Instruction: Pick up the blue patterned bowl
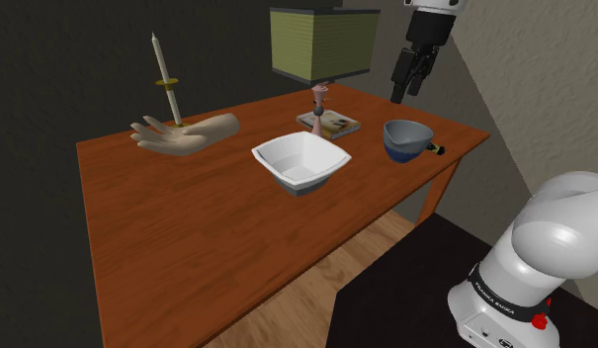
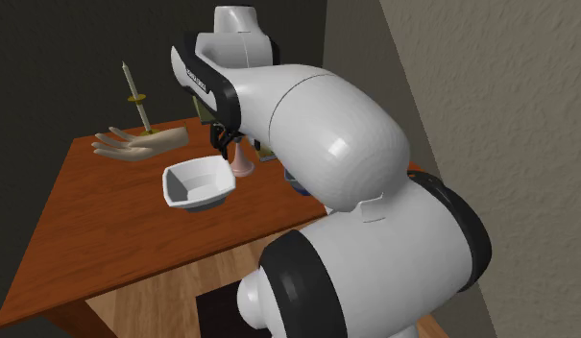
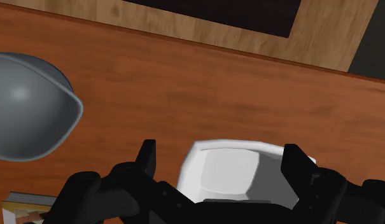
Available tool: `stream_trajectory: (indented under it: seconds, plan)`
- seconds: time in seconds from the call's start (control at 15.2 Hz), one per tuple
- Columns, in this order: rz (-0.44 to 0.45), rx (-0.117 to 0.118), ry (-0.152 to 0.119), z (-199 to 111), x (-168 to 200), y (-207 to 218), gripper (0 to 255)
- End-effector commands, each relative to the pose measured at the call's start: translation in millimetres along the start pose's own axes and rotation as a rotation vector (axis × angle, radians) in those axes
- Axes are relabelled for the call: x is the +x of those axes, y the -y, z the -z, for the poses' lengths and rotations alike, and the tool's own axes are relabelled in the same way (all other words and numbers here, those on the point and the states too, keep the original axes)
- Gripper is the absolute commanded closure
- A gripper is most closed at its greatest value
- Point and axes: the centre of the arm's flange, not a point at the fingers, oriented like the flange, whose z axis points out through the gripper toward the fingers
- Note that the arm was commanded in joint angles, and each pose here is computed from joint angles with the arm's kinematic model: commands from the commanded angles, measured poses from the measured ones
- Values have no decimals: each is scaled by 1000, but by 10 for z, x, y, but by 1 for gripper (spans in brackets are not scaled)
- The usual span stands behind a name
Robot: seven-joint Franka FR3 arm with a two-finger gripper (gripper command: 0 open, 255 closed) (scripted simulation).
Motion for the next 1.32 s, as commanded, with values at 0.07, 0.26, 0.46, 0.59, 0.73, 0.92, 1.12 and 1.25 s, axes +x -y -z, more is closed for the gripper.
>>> stream_trajectory:
  seconds: [0.07,0.26,0.46,0.59,0.73,0.92,1.12,1.25]
  plan:
    - [-3,6,4,-42,22,-134,0]
    - [-13,25,15,-174,84,-534,0]
    - [-23,44,26,-314,141,-932,0]
    - [-29,56,33,-412,176,-1196,0]
    - [-36,69,40,-513,208,-1459,0]
    - [-45,87,51,-672,252,-1851,0]
    - [-55,106,62,-838,291,-2241,0]
    - [-62,119,69,-954,313,-2500,0]
